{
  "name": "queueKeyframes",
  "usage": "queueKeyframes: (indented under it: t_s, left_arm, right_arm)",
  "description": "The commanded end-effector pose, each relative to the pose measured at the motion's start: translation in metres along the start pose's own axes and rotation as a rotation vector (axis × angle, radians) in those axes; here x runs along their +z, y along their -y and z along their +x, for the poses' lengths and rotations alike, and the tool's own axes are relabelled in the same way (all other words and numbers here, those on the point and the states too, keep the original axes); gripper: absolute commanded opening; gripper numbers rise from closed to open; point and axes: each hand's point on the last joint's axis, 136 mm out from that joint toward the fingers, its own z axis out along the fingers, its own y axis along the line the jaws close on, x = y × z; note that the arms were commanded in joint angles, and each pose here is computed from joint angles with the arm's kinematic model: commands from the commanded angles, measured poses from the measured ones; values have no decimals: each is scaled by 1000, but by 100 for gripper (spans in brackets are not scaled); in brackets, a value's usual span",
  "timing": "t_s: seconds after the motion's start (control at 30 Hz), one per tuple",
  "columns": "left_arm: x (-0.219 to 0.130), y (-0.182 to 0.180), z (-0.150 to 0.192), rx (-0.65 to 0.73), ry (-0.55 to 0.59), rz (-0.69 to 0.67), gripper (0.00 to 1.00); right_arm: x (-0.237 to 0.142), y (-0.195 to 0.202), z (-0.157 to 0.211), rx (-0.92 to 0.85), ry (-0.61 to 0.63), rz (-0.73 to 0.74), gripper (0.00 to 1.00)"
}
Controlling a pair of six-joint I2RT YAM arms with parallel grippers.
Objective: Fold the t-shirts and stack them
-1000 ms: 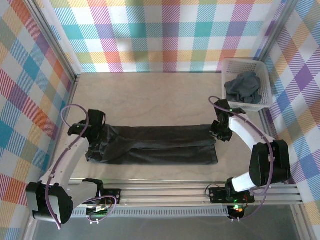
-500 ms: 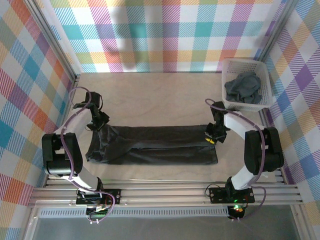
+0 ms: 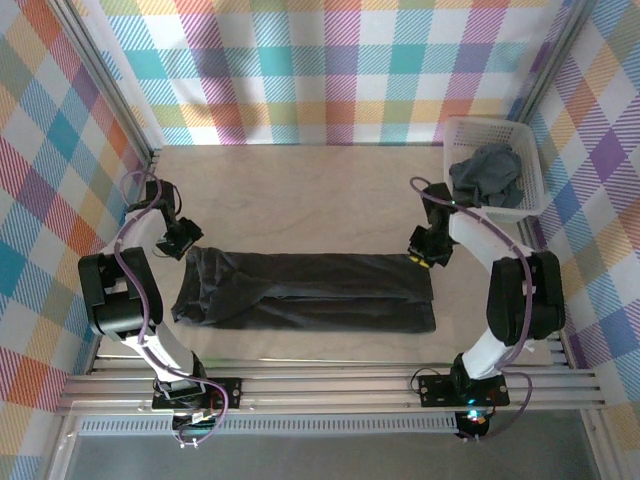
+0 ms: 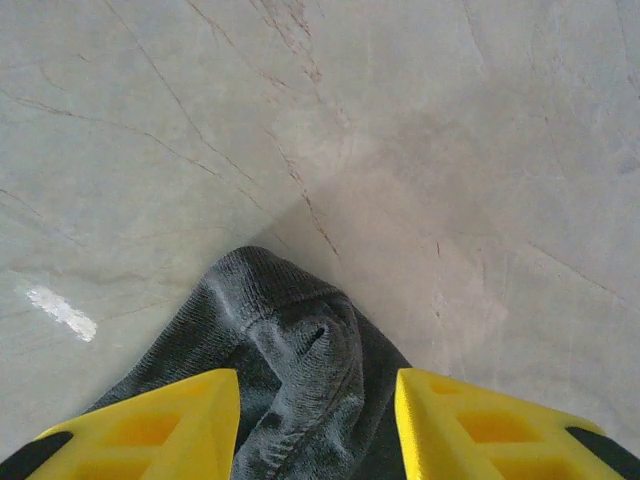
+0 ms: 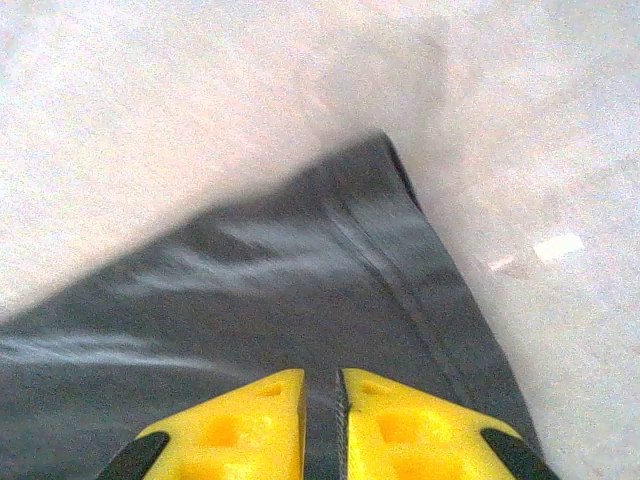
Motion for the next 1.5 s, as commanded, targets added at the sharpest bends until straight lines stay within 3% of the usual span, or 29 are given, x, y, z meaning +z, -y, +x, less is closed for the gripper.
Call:
queueKeyframes:
  t_s: [0.0, 0.13, 0.27, 0.37, 0.67, 1.13, 1.17, 1.27, 1.3, 1.4, 1.47]
  left_arm:
    - [8, 5, 7, 31, -34, 40, 43]
    - [19, 5, 11, 31, -56, 43, 36]
    - [24, -1, 6, 39, -44, 0, 11]
    - [26, -7, -4, 30, -24, -28, 0]
    - [25, -12, -36, -43, 3, -12, 0]
    - [46, 8, -81, -107, -12, 68, 0]
    - [45, 9, -83, -108, -7, 71, 1]
    - [25, 9, -87, -100, 30, 54, 36]
    - [14, 9, -88, -86, 61, 42, 42]
    - [-27, 10, -80, -65, 148, 48, 51]
    - [-46, 28, -60, -4, 171, 99, 51]
  right_arm:
    - [12, -2, 1, 2, -53, 14, 18]
    - [27, -3, 0, 26, -76, 19, 18]
    - [42, 1, -1, 49, -97, 60, 17]
    - [53, 6, -9, 55, -101, 105, 15]
    - [60, 18, -37, 55, -98, 218, 11]
    - [64, -39, -100, -64, -52, 86, 9]
    - [61, -42, -104, -73, -44, 76, 9]
    - [45, -54, -109, -102, -13, 32, 16]
    - [36, -57, -110, -112, 5, 13, 20]
    - [6, -66, -106, -141, 53, -39, 31]
    - [-12, -74, -96, -168, 67, -86, 37]
